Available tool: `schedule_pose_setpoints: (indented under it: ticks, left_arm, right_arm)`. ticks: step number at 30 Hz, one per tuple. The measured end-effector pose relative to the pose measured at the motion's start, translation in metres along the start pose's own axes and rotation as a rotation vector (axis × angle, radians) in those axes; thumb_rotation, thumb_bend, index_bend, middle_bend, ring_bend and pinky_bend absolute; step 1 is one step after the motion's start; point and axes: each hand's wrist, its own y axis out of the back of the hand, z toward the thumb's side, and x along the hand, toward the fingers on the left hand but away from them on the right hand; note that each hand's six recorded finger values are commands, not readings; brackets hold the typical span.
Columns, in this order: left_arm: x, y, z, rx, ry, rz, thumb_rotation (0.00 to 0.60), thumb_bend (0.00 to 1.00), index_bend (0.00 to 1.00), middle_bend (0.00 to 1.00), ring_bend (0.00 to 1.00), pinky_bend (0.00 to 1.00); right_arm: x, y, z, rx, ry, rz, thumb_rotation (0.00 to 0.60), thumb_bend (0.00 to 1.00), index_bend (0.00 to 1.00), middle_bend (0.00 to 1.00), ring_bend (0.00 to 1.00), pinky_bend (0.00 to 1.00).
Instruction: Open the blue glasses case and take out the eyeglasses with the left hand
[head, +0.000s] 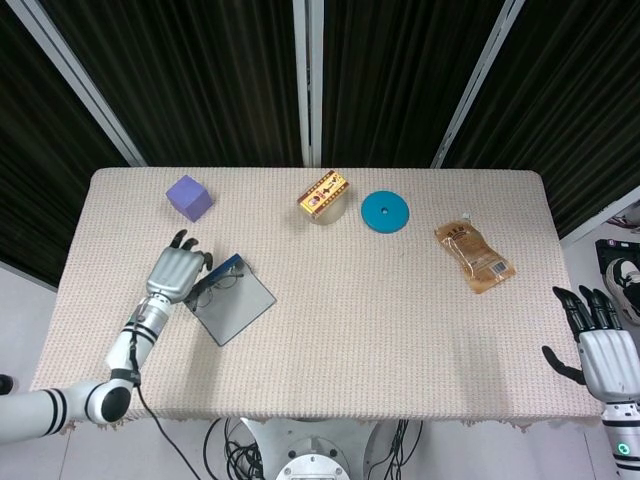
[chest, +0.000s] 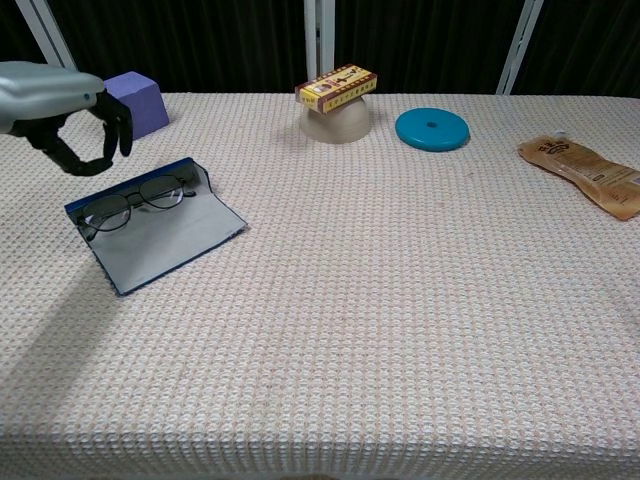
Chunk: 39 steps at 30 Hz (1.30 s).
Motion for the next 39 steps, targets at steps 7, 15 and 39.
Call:
schedule_pose_setpoints:
  ticks: [7,15,39]
  left_arm:
    - [0.032,-0.009,-0.003,-0.069,0.061,-0.022,0.6,0.45,0.24,0.31,0.08,0.0]
    - [0.04,-0.026,0.024,-0.232,0.036,-0.194,0.6,0.46,0.23,0.37,0.11,0.0]
    - [0.02,-0.018,0.076,-0.024,-0.165,-0.106,0.6,0.46,0.32,0.33,0.11,0.0]
  right_arm:
    - [-0.002,-0.001,0.0,-0.002,0.002,0.003,0.6,0.19,0.0,0.14,0.0,0.0]
    - [-0.002,-0.003,-0.004,-0.003,-0.013,0.01,0.6,0.19,0.0,0.14,0.0,0.0]
    - [-0.005,-0.004,-0.002,-0.008,-0.005,0.013,0.6,0.19,0.0,0.14,0.0,0.0]
